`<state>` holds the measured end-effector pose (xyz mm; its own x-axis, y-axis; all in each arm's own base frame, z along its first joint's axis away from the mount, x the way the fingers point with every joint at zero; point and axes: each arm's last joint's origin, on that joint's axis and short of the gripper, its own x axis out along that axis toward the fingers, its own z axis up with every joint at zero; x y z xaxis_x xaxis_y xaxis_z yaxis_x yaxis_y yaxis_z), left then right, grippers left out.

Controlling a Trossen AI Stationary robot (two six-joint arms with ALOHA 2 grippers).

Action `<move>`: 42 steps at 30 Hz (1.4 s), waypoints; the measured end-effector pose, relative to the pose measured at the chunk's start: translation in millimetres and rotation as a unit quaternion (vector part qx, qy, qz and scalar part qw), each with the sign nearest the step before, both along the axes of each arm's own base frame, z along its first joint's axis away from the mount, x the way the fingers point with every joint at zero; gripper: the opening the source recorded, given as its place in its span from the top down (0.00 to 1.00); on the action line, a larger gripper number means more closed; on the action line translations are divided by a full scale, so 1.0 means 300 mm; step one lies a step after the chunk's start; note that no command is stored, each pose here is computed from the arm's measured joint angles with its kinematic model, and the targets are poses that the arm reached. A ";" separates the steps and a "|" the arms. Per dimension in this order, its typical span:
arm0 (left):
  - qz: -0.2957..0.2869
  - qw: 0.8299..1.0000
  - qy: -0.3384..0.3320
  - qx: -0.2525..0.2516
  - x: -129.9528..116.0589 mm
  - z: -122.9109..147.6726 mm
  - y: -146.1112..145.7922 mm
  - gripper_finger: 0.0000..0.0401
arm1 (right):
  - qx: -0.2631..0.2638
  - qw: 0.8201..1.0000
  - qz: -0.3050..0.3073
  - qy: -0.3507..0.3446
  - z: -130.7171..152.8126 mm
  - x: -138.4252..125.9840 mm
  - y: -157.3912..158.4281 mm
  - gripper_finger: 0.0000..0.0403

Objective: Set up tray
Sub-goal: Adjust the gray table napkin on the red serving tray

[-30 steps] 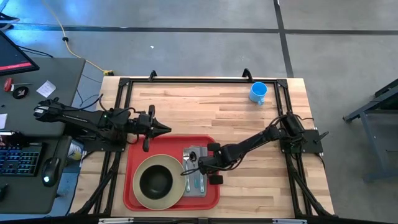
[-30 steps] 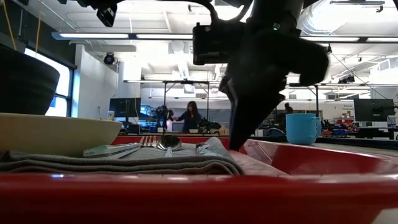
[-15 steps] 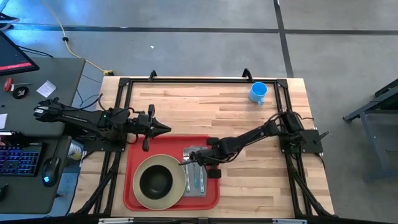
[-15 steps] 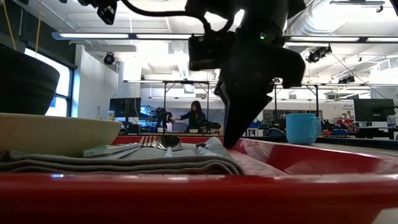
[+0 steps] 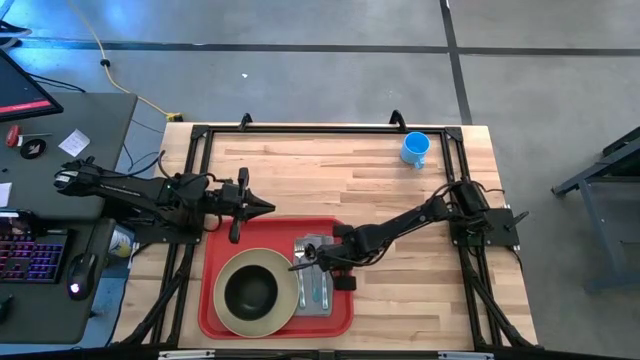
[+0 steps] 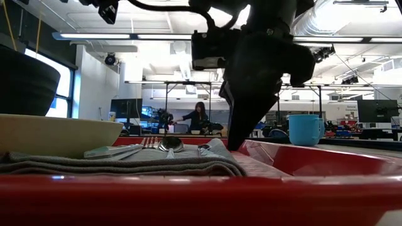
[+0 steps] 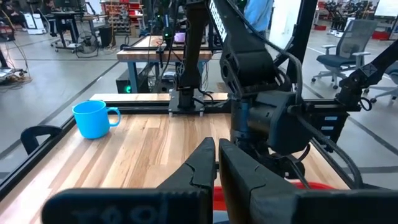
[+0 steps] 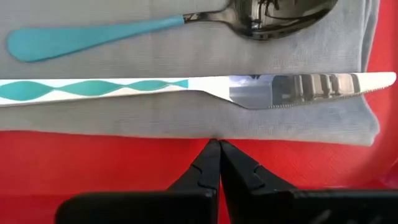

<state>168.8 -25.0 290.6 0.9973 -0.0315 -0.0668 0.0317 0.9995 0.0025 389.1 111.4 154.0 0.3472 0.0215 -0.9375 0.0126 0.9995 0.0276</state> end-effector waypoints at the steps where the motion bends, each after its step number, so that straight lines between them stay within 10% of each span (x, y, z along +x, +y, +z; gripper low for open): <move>1: 0.000 1.000 -0.001 0.001 0.000 0.001 0.000 0.86 | 0.000 1.000 0.000 0.001 -0.005 -0.003 -0.001 1.00; 16: 0.000 1.000 -0.001 0.001 0.000 0.001 0.000 0.86 | 0.015 1.000 0.002 -0.006 -0.044 -0.017 0.000 1.00; 29: 0.000 1.000 -0.002 0.001 0.000 0.001 0.000 0.86 | 0.003 0.997 0.028 -0.073 0.117 0.053 0.081 1.00; 42: 0.000 1.000 -0.002 0.005 0.000 0.001 0.000 0.86 | 0.002 0.997 0.007 -0.075 0.022 0.019 0.081 1.00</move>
<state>168.7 -25.0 291.0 0.9975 -0.0305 -0.0636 0.0314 0.9994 0.0129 394.7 135.9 160.5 0.4836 0.0303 -0.8748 -0.0060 0.9995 0.0313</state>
